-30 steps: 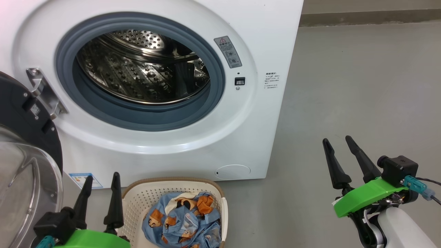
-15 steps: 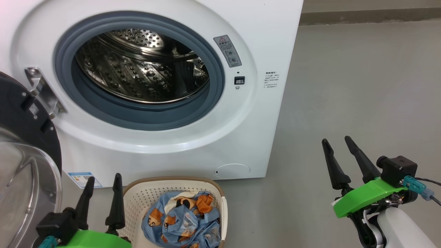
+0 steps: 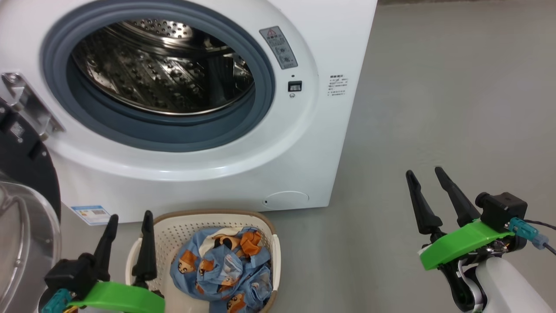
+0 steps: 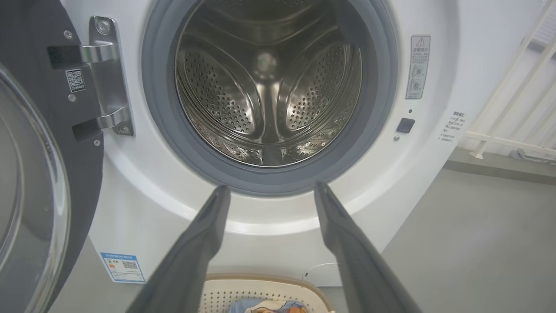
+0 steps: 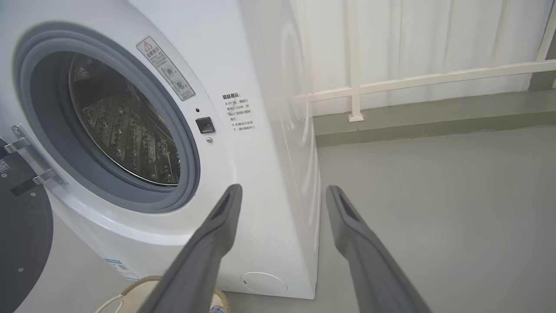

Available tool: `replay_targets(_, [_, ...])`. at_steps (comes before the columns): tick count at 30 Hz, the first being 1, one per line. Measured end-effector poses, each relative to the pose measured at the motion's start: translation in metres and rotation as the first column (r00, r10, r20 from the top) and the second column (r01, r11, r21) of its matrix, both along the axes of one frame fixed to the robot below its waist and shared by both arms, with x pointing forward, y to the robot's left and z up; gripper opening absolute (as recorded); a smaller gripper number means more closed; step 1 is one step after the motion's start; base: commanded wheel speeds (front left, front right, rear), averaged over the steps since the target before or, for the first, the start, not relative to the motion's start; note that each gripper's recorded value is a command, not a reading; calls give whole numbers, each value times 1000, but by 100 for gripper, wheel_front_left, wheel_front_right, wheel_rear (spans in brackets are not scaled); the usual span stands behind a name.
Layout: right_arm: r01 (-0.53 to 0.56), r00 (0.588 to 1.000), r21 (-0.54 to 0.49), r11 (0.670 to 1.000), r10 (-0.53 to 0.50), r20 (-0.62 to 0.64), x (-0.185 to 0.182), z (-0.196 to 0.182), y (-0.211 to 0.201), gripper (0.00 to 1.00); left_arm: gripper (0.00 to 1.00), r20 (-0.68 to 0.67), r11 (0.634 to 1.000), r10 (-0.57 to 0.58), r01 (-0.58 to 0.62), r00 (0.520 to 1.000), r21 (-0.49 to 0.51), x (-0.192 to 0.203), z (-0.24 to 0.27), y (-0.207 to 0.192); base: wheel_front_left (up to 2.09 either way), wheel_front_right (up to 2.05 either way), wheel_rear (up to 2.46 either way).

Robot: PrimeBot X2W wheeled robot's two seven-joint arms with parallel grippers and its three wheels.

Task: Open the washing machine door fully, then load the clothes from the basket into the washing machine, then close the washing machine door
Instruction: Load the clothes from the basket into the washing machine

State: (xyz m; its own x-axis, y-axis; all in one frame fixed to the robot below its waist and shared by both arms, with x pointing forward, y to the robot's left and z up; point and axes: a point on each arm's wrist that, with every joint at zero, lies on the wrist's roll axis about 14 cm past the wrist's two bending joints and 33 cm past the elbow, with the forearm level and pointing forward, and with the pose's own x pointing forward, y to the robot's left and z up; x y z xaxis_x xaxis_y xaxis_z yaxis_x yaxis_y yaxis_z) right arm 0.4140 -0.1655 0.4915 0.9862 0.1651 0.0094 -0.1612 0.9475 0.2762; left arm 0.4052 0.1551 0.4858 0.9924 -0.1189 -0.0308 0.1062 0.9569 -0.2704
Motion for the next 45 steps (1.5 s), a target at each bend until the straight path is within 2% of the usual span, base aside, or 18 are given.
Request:
replay_targets(13, [37,999,7,999,-36,-37,12,-15,-10,100,100,-93,998,-58,57,994,-6,22,-35,-16,0,0,0])
replay_targets(22, [60,996,15,998,-59,-66,26,-29,-15,100,100,-256,990,-141,133,956,-49,31,-92,-37,0,0,0])
replay_targets(30, [85,993,17,996,-83,-85,48,-44,-21,100,100,-422,978,-204,205,883,-43,45,-152,-48,0,0,0])
replay_targets(45, [86,981,-11,996,-87,-175,75,-98,-23,100,100,-651,968,-207,248,730,-29,61,-255,-55,0,0,0])
